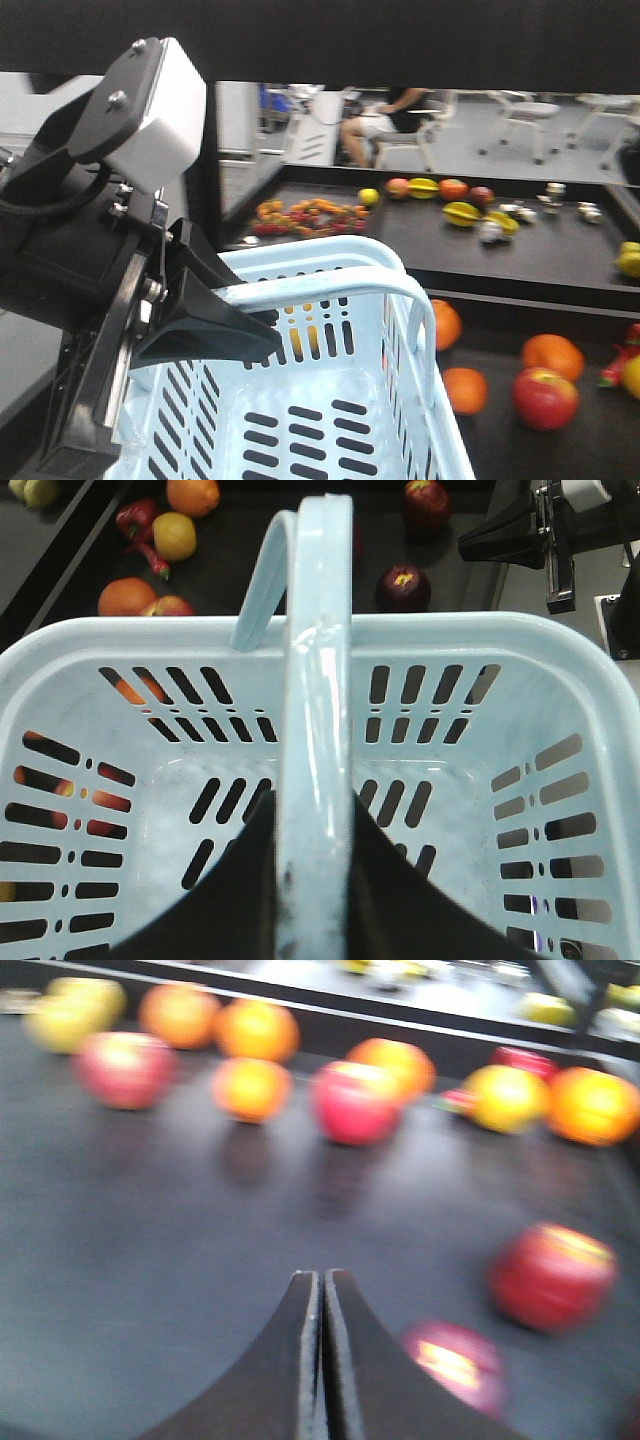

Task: Pick three apples into basket with both arms
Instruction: 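Drive the base back to the fruit stand holding the basket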

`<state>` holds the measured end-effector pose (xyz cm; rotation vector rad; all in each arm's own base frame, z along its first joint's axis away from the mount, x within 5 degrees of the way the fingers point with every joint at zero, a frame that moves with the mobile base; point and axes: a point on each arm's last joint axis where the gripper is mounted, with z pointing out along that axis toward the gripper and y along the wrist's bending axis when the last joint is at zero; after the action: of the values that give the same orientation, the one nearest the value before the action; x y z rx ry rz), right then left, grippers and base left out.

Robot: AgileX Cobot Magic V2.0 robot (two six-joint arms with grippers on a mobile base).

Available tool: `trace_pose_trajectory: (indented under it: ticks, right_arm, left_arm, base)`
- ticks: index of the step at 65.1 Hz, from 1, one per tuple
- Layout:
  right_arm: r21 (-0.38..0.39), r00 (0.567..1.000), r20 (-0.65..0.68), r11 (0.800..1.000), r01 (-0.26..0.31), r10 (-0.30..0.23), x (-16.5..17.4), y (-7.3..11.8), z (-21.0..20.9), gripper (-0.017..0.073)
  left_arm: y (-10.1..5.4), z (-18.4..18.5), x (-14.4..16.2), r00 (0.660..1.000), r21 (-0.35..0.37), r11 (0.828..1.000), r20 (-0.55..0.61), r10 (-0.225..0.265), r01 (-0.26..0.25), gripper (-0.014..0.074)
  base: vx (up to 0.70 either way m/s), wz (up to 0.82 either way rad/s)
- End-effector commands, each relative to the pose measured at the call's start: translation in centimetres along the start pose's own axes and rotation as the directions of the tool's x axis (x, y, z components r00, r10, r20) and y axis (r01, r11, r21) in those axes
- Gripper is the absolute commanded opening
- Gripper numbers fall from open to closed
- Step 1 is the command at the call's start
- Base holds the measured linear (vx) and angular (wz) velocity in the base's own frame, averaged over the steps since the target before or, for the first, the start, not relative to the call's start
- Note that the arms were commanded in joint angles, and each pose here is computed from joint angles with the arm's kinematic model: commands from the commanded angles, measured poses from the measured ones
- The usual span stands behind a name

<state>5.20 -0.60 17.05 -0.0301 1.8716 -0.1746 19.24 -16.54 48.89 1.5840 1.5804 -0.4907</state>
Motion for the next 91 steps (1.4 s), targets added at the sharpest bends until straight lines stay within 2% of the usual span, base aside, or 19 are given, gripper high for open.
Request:
trace_pose_trajectory:
  ticks: [1,35,91]
  right_arm:
    - [0.012,0.998,0.069,1.0,0.005,-0.006,-0.72,-0.12,-0.03,-0.0005]
    - [0.012,0.998,0.069,1.0,0.005,-0.006,-0.71,-0.12,-0.03,-0.0005]
    - [0.012,0.998,0.069,1.0,0.005,-0.006,-0.71,-0.12,-0.03,-0.0005]
  left_arm:
    - [-0.67,-2.04,-1.77,0.993,-0.059,0.998,0.118,0.021,-0.014,-0.0008]
    - [-0.68,-2.04,-1.78,0.993,-0.059,0.998,0.12,0.02,-0.013,-0.0008]
    - [-0.57,-1.94,-1.78,0.992,-0.062,0.998,0.121,0.019,-0.012,-0.0008]
  base:
    - [0.13,-0.7]
    - [0.12,-0.45]
    - [0.04,-0.08]
